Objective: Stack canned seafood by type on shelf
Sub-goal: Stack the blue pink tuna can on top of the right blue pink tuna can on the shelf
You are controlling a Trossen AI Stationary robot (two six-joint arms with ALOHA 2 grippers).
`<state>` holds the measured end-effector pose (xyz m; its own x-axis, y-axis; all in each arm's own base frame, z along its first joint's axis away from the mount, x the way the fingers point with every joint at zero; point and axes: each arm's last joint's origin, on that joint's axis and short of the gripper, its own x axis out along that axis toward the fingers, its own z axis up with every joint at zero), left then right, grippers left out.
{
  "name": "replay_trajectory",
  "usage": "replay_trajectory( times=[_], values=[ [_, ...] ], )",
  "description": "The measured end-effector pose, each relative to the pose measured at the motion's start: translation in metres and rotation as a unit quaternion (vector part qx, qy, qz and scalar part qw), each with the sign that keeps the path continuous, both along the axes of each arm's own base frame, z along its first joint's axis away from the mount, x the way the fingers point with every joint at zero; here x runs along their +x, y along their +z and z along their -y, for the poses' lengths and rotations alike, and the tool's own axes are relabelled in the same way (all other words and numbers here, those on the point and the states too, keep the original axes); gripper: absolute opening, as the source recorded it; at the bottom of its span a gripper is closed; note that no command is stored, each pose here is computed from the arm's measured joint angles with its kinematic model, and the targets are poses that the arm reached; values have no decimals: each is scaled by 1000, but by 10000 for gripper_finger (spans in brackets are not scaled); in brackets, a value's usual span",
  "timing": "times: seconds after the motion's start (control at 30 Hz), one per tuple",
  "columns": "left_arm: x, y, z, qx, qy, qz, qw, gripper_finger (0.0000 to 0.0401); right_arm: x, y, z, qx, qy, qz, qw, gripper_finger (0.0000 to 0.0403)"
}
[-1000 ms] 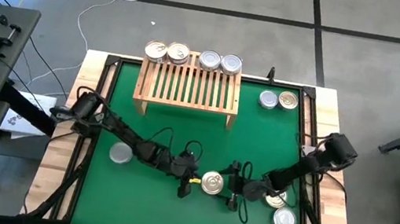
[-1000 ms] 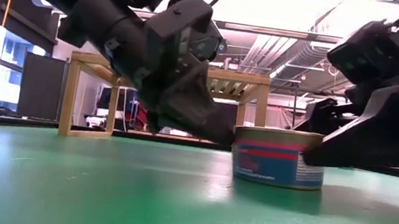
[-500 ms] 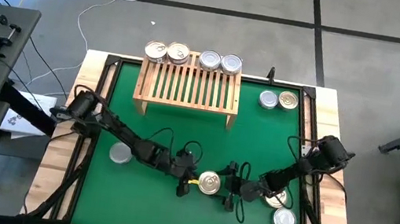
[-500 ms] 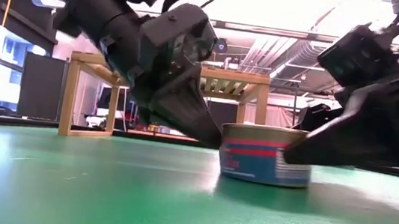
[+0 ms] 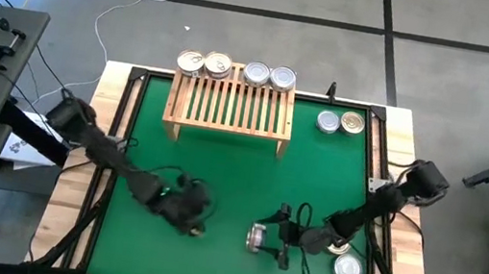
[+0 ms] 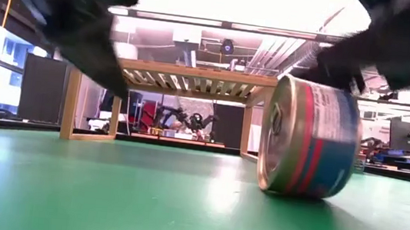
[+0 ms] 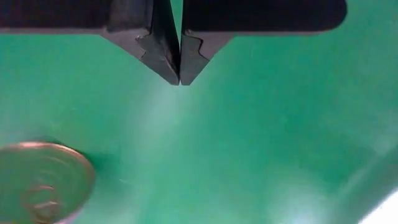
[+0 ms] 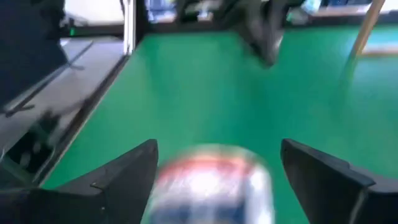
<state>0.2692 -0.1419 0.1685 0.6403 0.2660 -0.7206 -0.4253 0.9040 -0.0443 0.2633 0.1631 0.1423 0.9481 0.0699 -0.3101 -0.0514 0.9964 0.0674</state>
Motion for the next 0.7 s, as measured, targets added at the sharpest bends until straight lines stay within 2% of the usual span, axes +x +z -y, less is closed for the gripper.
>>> replay_trajectory(
  times=[0.1,0.23,0.37,0.53,0.7],
  values=[
    [-23,-4,4,-6,23,28,999,0,12,19,8,-4,-7,2,1000,311],
    [-41,-11,8,-30,37,75,996,0,24,29,19,-20,22,-68,997,303],
    [-40,-16,12,-33,8,100,994,0,27,52,24,-53,42,-155,986,303],
    [-29,-11,18,-23,-45,130,990,0,32,83,22,-34,101,-231,967,304],
    [-18,-3,17,-11,-70,172,983,0,43,89,14,-15,126,-241,962,304]
  ],
)
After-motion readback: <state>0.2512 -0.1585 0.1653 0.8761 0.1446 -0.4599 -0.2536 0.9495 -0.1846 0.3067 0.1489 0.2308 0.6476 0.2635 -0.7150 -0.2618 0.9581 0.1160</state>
